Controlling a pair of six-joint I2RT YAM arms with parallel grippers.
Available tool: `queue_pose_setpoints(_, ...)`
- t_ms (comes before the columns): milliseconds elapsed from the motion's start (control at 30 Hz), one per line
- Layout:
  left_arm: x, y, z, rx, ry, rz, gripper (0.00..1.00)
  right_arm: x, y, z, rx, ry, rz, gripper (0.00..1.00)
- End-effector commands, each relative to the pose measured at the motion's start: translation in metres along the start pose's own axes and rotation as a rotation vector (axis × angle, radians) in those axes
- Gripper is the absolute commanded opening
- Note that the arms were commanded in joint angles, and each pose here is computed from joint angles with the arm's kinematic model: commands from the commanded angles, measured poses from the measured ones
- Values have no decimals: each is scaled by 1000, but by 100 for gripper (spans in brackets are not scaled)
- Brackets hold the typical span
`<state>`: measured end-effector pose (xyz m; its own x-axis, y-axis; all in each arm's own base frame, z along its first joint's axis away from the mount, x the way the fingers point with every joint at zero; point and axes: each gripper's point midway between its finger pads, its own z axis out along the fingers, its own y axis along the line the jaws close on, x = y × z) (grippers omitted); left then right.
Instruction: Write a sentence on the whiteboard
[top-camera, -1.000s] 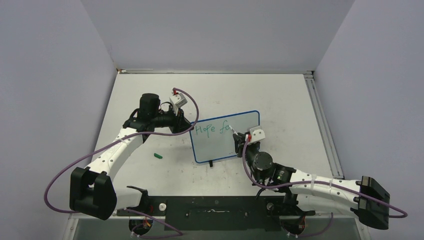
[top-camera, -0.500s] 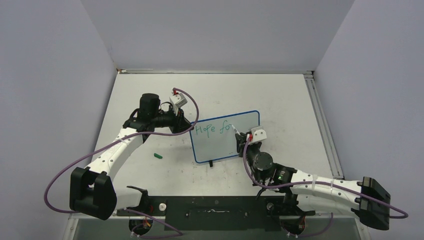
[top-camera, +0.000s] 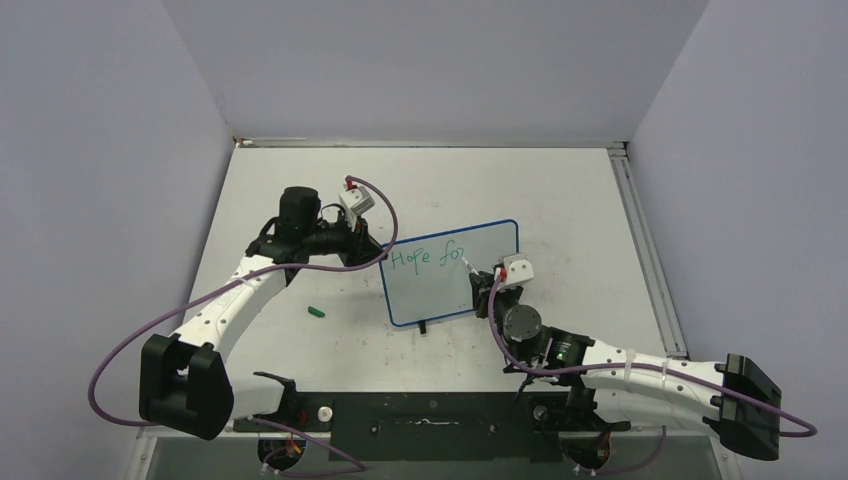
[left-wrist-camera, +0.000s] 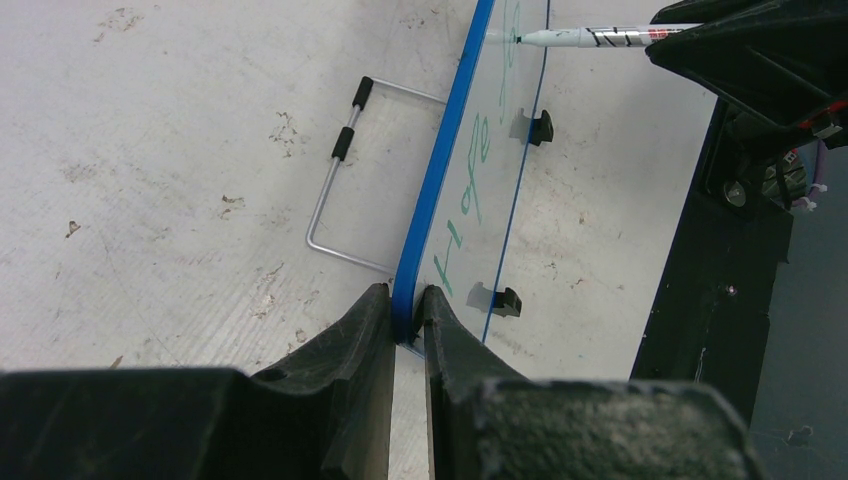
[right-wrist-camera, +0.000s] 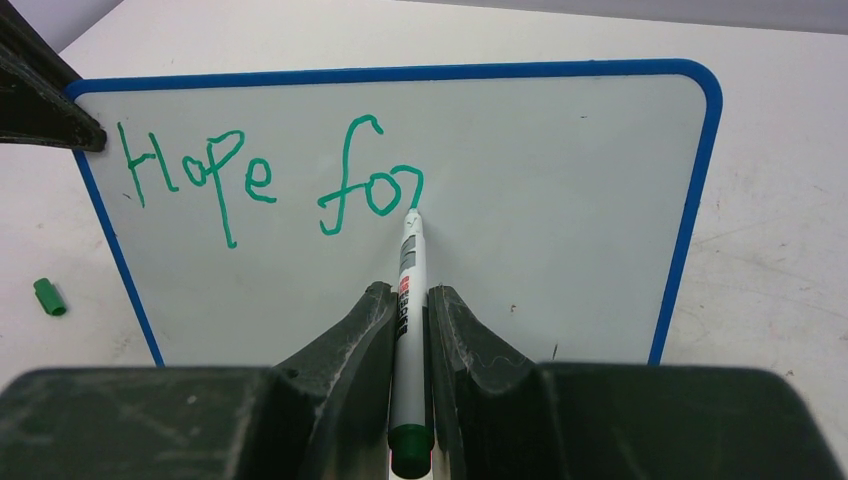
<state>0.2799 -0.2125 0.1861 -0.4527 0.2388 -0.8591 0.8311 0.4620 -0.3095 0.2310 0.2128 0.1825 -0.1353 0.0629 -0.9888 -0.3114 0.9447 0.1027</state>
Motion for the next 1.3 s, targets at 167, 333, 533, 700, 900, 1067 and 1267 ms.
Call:
queue_pose_setpoints(167,12,5,0,-21,43,3,0,8,2,-2,-7,34,1,5)
queue_pose_setpoints(333,12,5,0,-20,44,2,0,-3,0,-3,5,-1,20,5)
queue_pose_setpoints(533,11,5,0,-22,42,4,0,-18,3,0,4,-49,20,5)
queue_pose_setpoints(700,11,5,0,-21,43,4,0,-22,4,3,12,-67,16,5)
queue_pose_setpoints(900,11,5,0,-23,42,4,0,-27,-1,3,37,-86,16,5)
queue_pose_setpoints(1067,11,5,0,-21,42,4,0,-26,-8,2,70,-79,9,5)
queue_pose_setpoints(1267,11,4,0,-21,42,4,0,-21,-11,0,76,-65,10,5)
